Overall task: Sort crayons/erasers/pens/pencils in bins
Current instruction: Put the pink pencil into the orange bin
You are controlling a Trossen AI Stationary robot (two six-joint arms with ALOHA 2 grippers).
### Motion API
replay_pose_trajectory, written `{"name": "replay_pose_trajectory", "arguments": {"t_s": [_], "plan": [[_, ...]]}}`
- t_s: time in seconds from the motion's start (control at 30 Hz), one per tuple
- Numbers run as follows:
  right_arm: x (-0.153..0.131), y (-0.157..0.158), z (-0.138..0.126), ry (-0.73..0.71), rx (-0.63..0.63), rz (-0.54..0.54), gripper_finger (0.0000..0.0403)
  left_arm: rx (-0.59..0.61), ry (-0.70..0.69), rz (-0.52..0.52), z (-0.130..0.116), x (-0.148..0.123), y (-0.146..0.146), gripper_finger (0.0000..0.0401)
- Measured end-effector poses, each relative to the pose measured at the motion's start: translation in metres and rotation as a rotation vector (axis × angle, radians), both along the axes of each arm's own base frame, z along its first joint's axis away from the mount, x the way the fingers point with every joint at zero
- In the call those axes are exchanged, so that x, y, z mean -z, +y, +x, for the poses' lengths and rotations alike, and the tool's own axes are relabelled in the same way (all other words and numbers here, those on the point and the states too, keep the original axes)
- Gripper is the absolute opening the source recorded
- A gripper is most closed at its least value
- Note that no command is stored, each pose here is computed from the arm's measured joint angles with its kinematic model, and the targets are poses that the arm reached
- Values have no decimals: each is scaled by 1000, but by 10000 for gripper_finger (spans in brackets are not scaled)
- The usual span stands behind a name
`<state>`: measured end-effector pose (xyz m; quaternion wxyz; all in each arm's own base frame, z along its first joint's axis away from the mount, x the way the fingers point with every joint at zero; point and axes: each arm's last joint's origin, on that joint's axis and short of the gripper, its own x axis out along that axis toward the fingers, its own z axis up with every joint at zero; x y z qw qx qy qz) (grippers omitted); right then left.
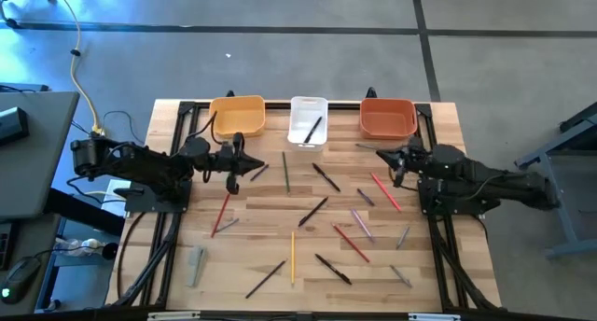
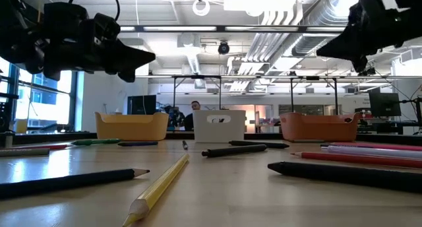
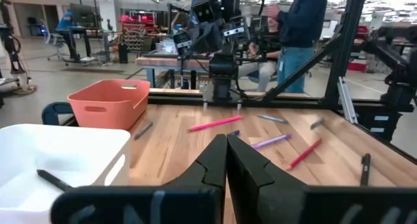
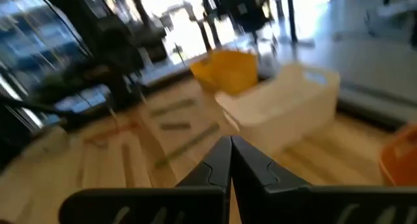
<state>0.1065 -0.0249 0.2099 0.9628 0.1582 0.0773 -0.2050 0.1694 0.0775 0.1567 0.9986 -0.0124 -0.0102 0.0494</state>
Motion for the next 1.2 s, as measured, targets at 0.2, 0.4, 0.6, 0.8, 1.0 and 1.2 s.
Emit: {"name": "replay_pose_trajectory", "arguments": {"t_s": [0.2,0.4,0.6,0.8,1.0,1.2], "plan": [[-2,4,24,298,52,180,0,-7,2,16,0,0,0,0],[2,11,41,495,116,343,0,-11,1,11,0,0,0,0],[13,16,44,669,200,491,17,-11,1,11,0,0,0,0],[30,18,49,804,266,584,95,-11,2,10,0,0,0,0],[45,18,56,905,303,592,134,-11,3,10,0,0,0,0],[58,17,61,981,345,635,133,-11,6,8,0,1,0,0]]}}
